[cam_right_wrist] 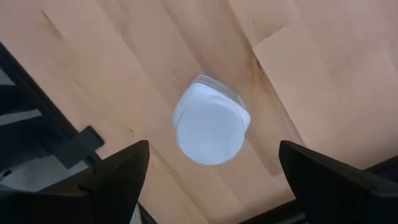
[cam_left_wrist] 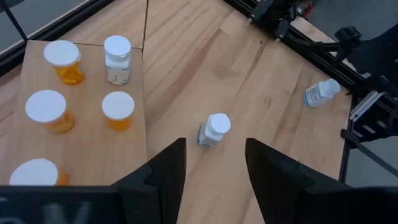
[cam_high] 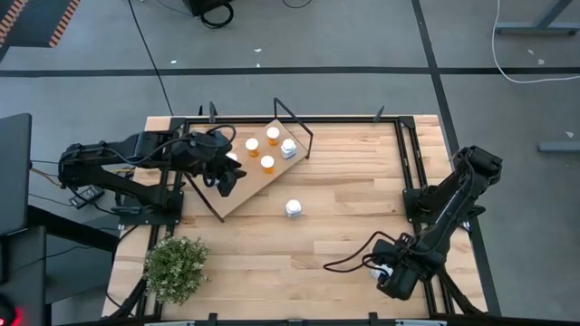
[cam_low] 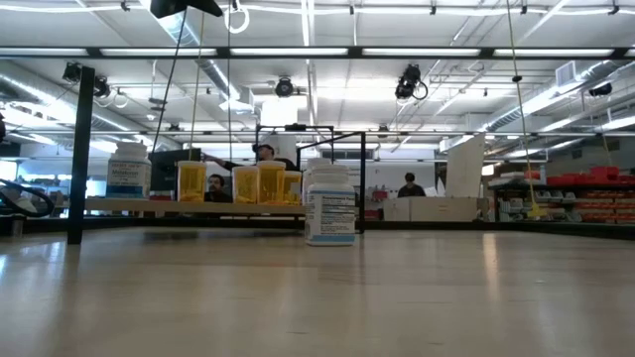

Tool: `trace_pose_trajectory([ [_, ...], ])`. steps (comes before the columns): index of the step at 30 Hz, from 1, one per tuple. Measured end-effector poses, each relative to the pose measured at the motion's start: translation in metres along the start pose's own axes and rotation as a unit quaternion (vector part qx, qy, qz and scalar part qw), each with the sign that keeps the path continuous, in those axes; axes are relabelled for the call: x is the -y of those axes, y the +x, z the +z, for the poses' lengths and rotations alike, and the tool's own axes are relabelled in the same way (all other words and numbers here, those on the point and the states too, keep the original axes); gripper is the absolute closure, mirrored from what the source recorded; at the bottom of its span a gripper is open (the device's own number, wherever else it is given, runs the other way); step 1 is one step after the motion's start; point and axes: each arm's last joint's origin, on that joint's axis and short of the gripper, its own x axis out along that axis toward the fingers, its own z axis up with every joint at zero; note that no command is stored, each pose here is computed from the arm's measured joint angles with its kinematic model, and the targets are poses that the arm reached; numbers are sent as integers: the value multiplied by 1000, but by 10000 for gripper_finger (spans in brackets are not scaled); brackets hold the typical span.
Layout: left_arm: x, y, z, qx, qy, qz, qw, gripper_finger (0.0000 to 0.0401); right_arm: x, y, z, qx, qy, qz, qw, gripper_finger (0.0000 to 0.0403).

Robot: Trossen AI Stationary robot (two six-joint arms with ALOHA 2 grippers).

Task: Pick and place medicine bottles onto shelf by color
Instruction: Move the white pill bottle to the center of the table

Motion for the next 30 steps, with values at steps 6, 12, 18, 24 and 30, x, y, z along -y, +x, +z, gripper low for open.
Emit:
trace_pose_trajectory([
  [6,1,0,-1,-1,2,-2,1000,229,5,12,0,2,0,-7,1000,36],
  [12,1,0,-1,-4,3,0,1000,229,8,20,0,9,0,-5,1000,36],
  [18,1,0,-1,-4,3,0,1000,229,9,22,1,29,-1,-7,1000,36],
  [24,0,0,-1,-4,3,1,1000,229,10,22,1,31,-4,-10,999,36],
  [30,1,0,-1,-4,3,1,1000,229,8,28,1,32,-30,-22,999,36],
])
